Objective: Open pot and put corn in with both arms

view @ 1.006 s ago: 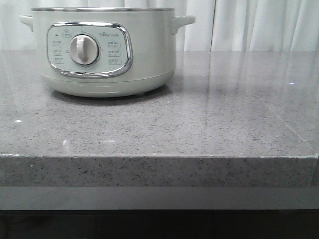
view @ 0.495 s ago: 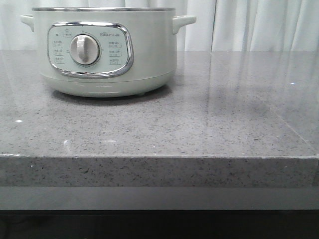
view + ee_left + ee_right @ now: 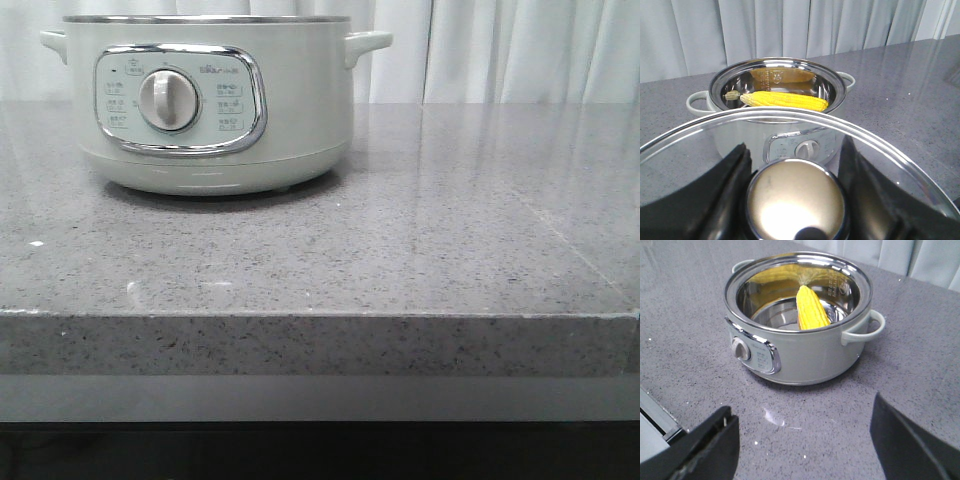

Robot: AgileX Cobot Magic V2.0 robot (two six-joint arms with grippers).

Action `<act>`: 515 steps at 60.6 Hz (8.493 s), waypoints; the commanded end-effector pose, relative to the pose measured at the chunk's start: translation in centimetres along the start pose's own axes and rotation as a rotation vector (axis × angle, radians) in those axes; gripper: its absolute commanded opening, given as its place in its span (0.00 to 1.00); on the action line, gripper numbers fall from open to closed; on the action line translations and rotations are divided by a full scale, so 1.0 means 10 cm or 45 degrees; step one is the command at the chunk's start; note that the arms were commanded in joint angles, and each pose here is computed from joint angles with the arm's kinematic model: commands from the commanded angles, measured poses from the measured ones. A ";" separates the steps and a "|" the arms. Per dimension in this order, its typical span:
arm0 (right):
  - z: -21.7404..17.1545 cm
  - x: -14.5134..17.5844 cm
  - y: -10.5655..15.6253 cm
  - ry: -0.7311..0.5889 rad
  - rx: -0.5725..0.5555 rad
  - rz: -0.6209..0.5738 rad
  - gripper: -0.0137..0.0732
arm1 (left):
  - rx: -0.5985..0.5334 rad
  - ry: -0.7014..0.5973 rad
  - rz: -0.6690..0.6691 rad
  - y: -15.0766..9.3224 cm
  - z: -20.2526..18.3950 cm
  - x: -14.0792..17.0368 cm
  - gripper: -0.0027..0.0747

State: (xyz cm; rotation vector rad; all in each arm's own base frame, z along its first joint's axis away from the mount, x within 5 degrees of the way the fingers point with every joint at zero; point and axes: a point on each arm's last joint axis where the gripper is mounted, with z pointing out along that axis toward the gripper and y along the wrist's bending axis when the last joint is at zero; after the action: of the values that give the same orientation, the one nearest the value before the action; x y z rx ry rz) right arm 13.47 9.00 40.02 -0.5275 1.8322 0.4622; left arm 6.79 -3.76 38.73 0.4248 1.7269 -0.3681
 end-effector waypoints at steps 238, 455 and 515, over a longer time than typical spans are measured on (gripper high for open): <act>-0.34 0.04 0.01 -0.219 0.004 -0.009 0.80 | -0.032 -0.035 -0.132 0.20 3.18 -0.77 0.30; -0.34 0.04 0.01 -0.222 0.004 -0.009 0.08 | -0.648 -0.468 -0.087 0.32 0.04 1.66 0.01; -0.34 0.04 0.01 -0.222 0.004 -0.009 0.08 | -0.719 -0.482 -0.090 0.33 0.00 1.73 0.01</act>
State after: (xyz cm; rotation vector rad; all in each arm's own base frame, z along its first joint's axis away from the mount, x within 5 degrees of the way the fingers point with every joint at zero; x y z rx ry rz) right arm 10.69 7.25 39.09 -0.5096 1.7695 0.4726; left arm 5.61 0.38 21.01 -0.0946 1.4929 0.0086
